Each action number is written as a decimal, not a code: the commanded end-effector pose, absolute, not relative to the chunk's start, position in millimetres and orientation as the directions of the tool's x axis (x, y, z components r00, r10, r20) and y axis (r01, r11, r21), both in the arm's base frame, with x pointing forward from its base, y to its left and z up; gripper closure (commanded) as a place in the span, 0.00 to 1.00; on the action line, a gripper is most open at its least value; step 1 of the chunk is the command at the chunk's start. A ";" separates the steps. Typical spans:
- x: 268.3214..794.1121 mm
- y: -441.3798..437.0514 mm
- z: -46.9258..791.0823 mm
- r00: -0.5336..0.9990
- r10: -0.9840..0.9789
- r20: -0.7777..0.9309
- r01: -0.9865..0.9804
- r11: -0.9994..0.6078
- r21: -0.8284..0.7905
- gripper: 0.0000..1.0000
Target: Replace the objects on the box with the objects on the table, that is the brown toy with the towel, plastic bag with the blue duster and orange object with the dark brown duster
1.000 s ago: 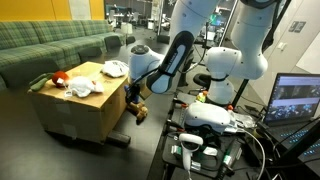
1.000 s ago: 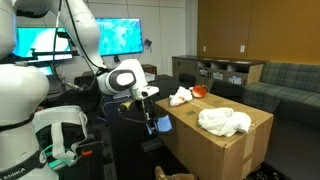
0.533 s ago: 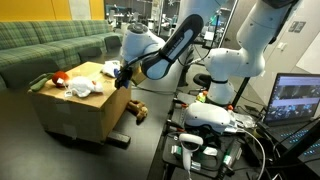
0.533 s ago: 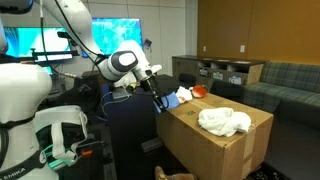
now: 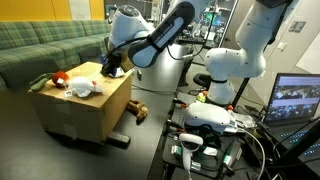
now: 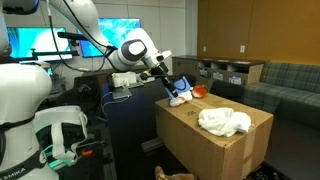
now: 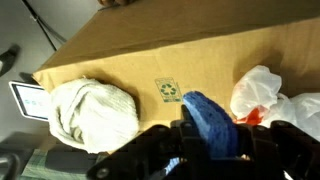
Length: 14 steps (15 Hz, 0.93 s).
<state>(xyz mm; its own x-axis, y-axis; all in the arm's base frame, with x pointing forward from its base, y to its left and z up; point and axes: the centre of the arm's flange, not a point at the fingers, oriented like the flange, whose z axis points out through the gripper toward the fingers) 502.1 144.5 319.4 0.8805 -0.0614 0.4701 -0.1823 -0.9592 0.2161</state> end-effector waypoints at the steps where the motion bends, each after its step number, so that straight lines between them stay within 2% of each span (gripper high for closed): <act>1: 546.5 151.6 316.2 0.879 -0.016 0.476 -0.137 -0.966 0.221 0.97; 14: 616.9 126.8 260.5 0.910 0.000 0.415 -0.093 -0.975 0.204 0.97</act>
